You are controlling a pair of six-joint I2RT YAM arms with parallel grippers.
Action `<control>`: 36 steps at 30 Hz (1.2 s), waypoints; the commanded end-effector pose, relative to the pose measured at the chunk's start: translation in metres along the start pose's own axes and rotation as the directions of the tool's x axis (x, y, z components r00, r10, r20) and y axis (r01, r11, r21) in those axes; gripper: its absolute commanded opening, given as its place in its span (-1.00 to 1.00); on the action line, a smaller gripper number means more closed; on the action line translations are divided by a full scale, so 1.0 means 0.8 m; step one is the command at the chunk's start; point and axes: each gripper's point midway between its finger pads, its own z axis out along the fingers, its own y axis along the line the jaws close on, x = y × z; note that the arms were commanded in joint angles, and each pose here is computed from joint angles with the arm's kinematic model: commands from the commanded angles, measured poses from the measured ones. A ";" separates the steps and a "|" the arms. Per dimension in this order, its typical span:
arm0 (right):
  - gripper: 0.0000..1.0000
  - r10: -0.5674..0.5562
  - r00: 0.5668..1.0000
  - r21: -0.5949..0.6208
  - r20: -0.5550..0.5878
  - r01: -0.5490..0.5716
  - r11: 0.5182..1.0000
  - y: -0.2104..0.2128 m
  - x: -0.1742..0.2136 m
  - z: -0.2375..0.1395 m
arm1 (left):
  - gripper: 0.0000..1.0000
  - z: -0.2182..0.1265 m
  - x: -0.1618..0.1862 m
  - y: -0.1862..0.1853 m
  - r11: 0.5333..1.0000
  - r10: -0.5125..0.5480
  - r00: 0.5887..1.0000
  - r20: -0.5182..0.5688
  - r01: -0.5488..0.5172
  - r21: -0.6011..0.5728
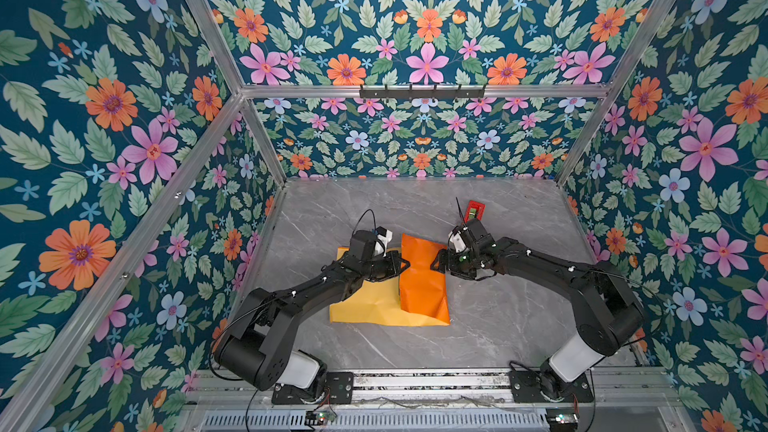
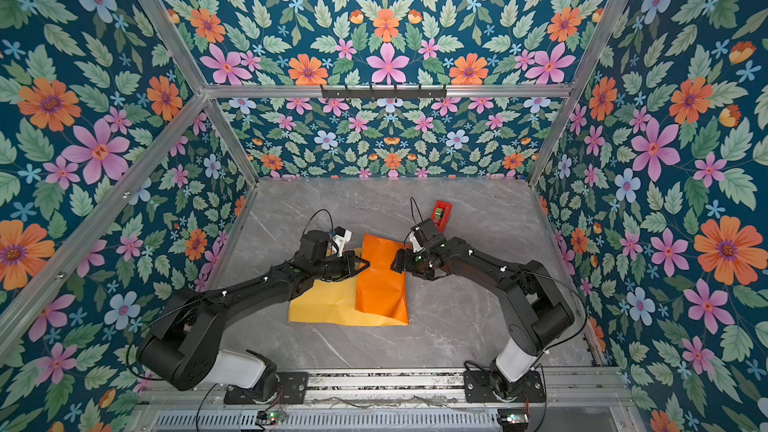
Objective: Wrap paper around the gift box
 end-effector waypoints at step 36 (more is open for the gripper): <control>0.59 0.006 0.997 0.041 -0.080 -0.003 0.999 -0.023 0.022 0.025 | 0.33 0.004 0.011 0.025 0.990 0.040 0.995 -0.087 -0.051 -0.131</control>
